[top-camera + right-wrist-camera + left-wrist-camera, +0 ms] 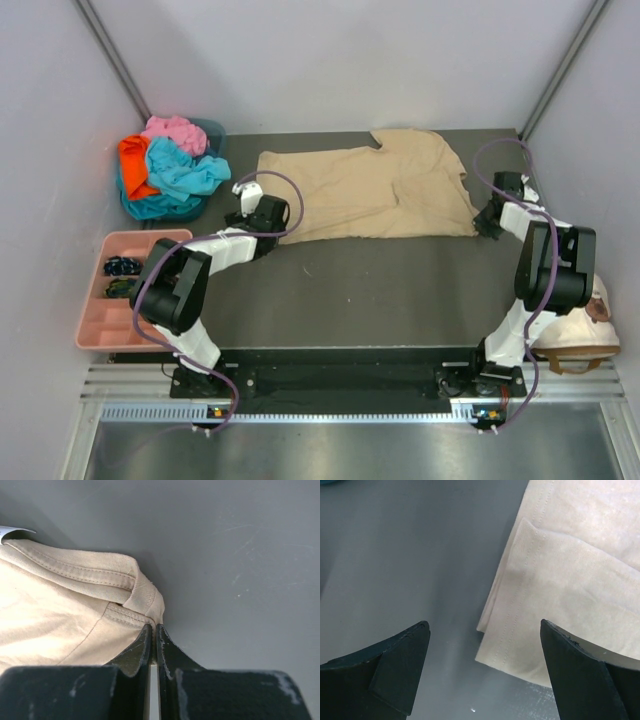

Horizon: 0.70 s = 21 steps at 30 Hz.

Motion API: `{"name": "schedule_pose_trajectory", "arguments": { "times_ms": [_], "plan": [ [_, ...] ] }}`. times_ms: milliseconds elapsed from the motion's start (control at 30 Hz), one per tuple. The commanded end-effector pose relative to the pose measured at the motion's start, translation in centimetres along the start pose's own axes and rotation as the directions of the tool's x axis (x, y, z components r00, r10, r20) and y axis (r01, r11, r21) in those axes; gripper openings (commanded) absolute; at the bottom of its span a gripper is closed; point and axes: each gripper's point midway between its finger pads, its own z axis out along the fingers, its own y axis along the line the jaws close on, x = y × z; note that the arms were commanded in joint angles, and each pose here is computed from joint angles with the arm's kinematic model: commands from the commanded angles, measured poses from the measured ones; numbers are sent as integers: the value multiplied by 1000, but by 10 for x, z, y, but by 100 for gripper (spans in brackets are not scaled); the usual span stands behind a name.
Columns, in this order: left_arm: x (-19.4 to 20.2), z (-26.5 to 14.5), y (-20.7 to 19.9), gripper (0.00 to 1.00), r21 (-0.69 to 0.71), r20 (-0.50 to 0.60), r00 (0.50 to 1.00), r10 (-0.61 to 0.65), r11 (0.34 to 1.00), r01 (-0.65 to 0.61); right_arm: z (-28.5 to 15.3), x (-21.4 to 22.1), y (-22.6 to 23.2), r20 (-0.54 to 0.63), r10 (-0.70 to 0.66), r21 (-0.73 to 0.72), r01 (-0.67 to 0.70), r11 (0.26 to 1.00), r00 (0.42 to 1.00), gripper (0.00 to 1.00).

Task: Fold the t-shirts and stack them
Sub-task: Fold the flattened tshirt in 1/3 of the way

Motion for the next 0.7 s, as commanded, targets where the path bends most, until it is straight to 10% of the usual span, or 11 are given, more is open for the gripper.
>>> {"name": "schedule_pose_trajectory", "arguments": {
  "times_ms": [0, 267, 667],
  "plan": [
    [-11, 3, 3, 96, -25, 35, 999, -12, 1000, 13, -13, -25, -12, 71, 30, 46, -33, 998, 997, 0],
    [-5, 2, 3, 92, -11, 21, 999, -29, 1000, 29, -10, -24, -9, 62, 32, 35, -34, 999, 998, 0],
    [3, 10, -17, 50, 80, -8, 998, -63, 995, 63, -7, -21, -9, 51, 32, 31, -34, 999, 998, 0]
  ]
}}
